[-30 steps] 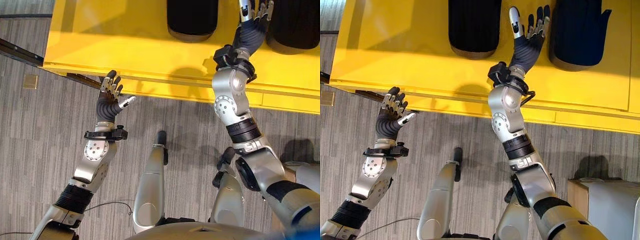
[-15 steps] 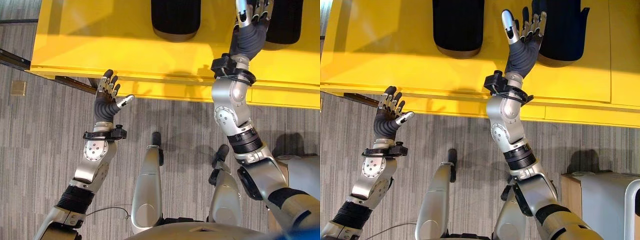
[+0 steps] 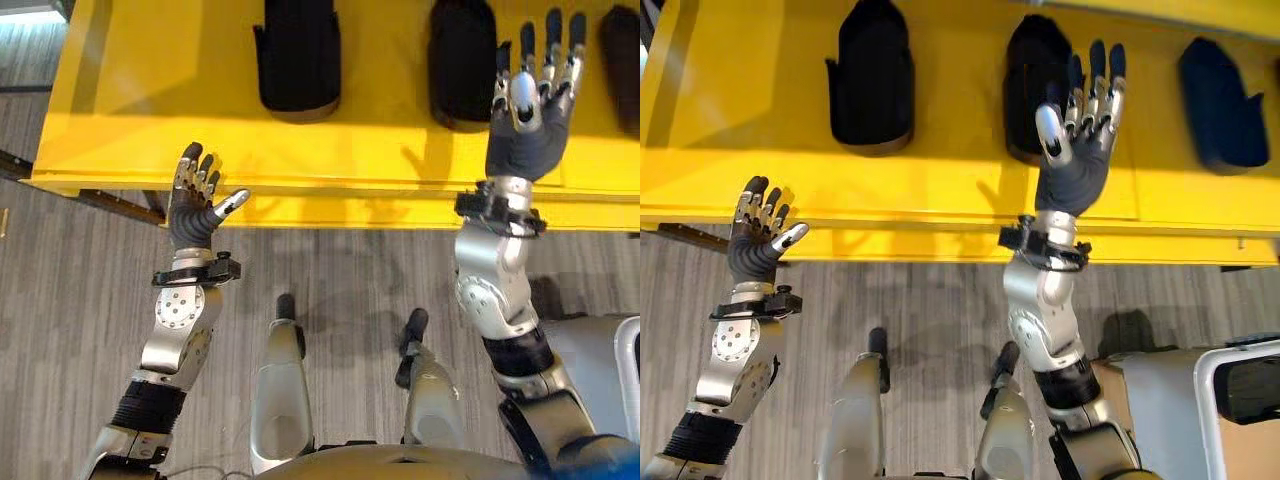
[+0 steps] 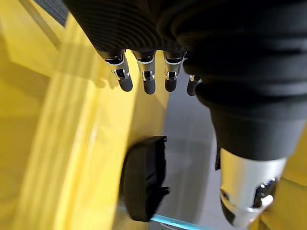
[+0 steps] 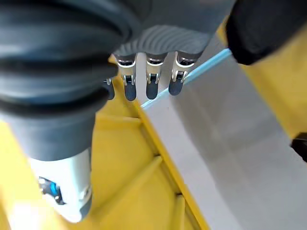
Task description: Move parts from the plastic box to the shelf.
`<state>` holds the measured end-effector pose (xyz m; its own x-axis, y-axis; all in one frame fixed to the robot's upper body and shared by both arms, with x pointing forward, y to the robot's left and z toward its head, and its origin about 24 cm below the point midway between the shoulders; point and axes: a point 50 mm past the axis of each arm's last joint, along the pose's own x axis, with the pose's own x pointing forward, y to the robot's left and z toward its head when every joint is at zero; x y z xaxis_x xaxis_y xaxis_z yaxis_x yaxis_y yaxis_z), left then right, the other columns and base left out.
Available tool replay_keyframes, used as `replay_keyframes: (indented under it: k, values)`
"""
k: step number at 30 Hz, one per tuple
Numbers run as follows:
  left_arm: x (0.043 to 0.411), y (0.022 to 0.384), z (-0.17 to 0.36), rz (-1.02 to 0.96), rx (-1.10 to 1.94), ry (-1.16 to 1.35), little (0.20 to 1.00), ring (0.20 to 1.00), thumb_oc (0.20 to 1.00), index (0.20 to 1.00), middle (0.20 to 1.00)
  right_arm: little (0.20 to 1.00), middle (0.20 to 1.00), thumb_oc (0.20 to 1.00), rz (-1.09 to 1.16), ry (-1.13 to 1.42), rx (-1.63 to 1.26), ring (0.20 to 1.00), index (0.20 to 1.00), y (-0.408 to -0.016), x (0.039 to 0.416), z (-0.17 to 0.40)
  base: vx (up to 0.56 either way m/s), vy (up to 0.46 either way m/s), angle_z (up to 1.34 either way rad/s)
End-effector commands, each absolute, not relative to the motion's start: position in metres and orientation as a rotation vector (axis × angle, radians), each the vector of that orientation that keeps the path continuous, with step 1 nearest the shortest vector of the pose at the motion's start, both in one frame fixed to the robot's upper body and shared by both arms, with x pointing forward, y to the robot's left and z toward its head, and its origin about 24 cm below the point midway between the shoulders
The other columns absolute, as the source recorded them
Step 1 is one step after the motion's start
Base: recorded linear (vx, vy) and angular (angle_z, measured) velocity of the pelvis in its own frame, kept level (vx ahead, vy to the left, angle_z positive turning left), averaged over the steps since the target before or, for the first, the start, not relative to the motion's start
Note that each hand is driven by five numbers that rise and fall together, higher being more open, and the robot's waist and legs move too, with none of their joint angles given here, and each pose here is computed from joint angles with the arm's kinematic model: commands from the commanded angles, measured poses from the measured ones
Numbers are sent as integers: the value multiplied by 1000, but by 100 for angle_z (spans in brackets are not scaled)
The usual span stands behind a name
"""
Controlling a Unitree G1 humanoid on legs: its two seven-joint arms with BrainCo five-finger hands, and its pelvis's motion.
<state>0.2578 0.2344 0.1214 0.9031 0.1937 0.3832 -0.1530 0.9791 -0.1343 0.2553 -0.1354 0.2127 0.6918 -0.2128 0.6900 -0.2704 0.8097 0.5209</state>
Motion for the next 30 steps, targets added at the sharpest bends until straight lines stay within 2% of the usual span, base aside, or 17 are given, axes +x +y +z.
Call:
replay_keyframes:
  k: [1,9,13,19,23,30]
  values:
    - [242,233,135,119,-39,-511,1000,1000,1000,1000,1000,1000,1000,1000,46,-959,543,1000,1000,-169,231,220,81,-35,-35]
    - [233,239,120,104,-32,-473,1000,1000,1000,1000,1000,1000,1000,1000,-47,-715,201,1000,1000,-203,217,169,47,-25,-30]
    - [236,232,111,75,-64,-440,1000,1000,1000,1000,1000,1000,1000,1000,-73,-547,157,1000,1000,-210,219,136,19,-85,-18]
    - [240,221,101,52,-130,-400,1000,1000,1000,1000,1000,1000,1000,1000,0,-513,123,1000,1000,-204,223,132,-37,-150,-26]
    - [243,207,90,-14,-168,-351,1000,1000,1000,1000,1000,1000,1000,1000,-46,-466,50,1000,1000,-221,213,121,-152,-452,4]
    - [231,207,78,-11,-166,-307,1000,1000,1000,1000,1000,1000,1000,1000,3,-408,15,1000,1000,-217,217,110,14,-131,-5]
